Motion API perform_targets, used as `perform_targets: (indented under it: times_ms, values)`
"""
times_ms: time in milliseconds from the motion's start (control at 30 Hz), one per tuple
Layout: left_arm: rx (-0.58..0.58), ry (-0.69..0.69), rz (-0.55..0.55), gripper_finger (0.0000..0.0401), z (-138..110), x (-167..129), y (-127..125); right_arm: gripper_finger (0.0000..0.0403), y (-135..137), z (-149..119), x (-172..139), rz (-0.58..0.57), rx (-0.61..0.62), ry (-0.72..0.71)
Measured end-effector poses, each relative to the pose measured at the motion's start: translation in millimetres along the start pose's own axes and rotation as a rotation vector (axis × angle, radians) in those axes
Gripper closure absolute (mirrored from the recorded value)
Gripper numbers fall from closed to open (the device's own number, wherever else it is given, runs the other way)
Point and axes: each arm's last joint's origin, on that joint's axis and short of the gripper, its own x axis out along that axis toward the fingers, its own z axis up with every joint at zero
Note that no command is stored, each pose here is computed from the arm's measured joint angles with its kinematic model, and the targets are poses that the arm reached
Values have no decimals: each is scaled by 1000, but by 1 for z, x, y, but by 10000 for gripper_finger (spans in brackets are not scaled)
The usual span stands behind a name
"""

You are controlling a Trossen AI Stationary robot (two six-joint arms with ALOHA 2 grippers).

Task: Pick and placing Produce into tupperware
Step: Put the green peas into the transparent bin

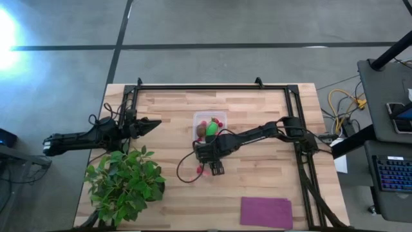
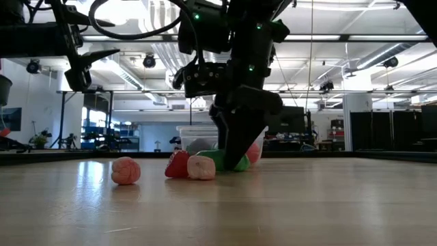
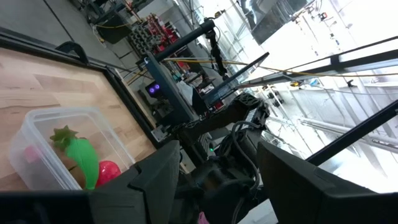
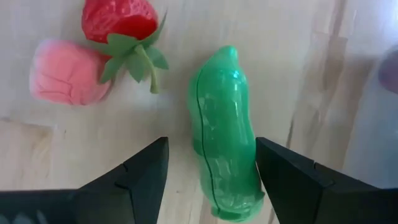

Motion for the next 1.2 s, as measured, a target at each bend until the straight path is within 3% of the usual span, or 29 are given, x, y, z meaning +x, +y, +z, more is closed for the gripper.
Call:
perform_targets:
  times_ms: [633,767,1033,1100,1200]
  values:
    - [0,0,0,200,0,0,0,252,2,0,-4,-6,90,-4]
    - [0,0,0,200,0,0,0,262,3,7,-29,-1,153,-58]
    - [0,0,0,200,0,0,0,264,-3,26,-106,-43,206,-261]
    - [0,0,0,200,0,0,0,260,-3,26,-107,-30,205,-256]
    - [0,0,0,200,0,0,0,248,0,19,-80,-13,195,-120]
